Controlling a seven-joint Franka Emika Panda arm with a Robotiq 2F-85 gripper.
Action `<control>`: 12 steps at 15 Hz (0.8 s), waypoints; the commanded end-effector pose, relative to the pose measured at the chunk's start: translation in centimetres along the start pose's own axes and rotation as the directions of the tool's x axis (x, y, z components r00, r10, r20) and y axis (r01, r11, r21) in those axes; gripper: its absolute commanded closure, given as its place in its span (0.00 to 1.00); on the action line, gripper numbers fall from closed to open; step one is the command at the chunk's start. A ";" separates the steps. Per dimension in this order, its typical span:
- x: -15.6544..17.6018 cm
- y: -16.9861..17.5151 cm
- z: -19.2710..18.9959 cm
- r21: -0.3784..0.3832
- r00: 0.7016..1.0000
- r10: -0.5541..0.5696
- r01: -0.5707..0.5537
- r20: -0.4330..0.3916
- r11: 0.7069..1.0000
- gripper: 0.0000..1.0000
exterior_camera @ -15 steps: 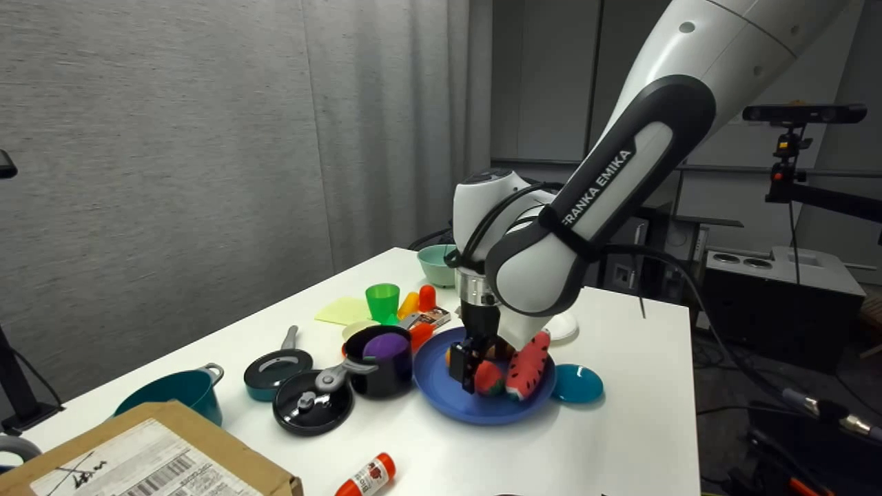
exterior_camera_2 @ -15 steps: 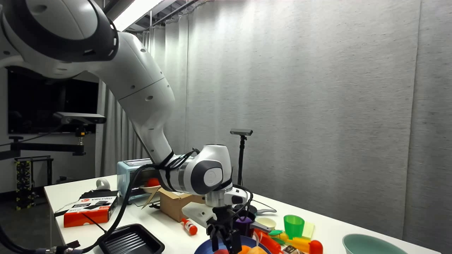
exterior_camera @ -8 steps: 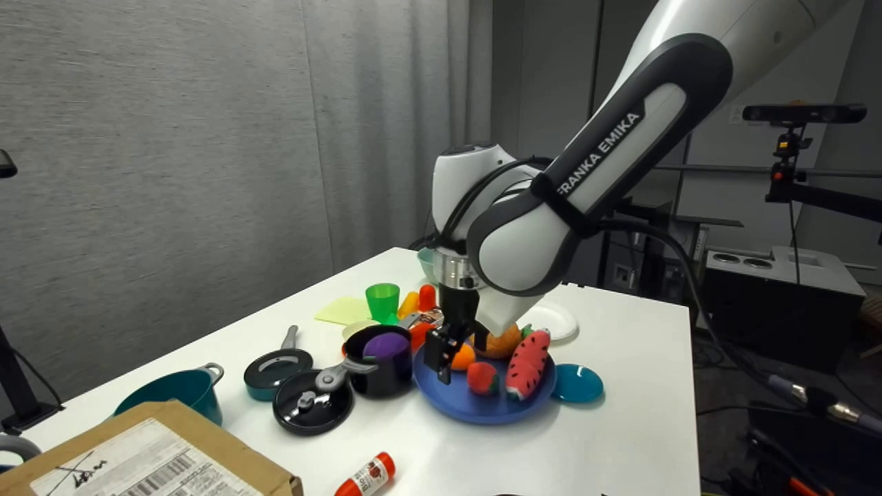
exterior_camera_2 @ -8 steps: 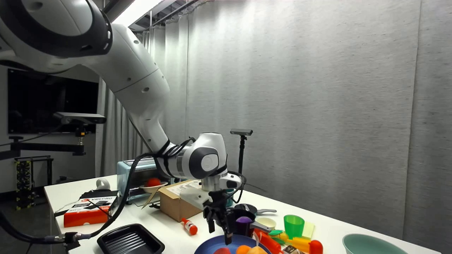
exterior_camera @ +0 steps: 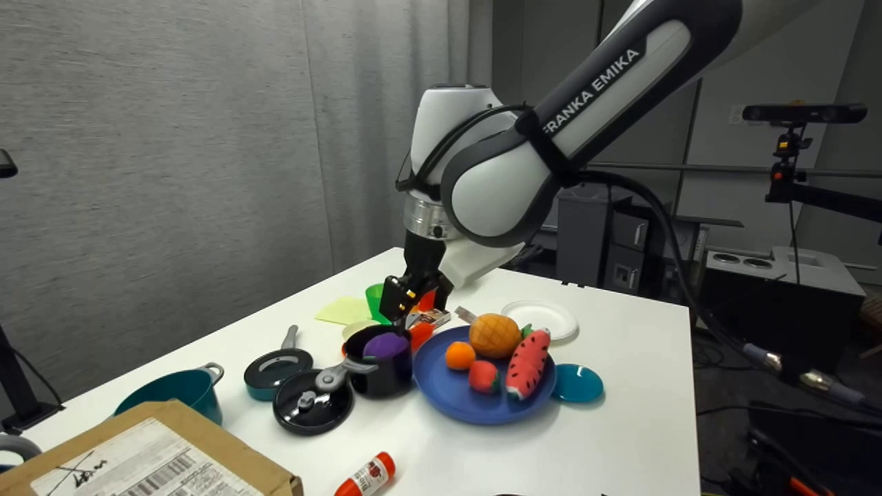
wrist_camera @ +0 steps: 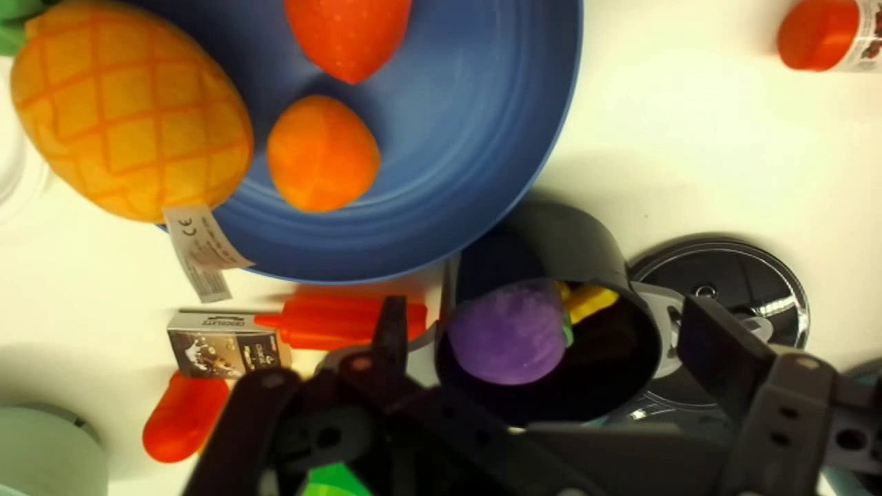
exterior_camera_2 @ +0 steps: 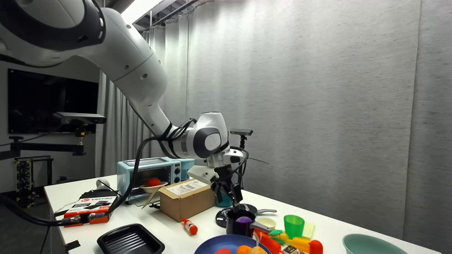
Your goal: Put all the plush fruit toys on the plate
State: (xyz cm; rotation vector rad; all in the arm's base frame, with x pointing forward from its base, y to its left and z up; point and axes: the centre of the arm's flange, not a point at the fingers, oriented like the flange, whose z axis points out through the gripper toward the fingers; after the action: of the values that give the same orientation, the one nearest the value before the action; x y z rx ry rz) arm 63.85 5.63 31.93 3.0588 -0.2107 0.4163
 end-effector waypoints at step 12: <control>1.3 -0.5 0.9 0.002 1.000 0.017 -0.017 0.016 1.000 0.00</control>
State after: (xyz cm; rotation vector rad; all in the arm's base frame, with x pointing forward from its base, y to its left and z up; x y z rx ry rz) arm 63.94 5.76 31.56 3.0602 -0.2136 0.4086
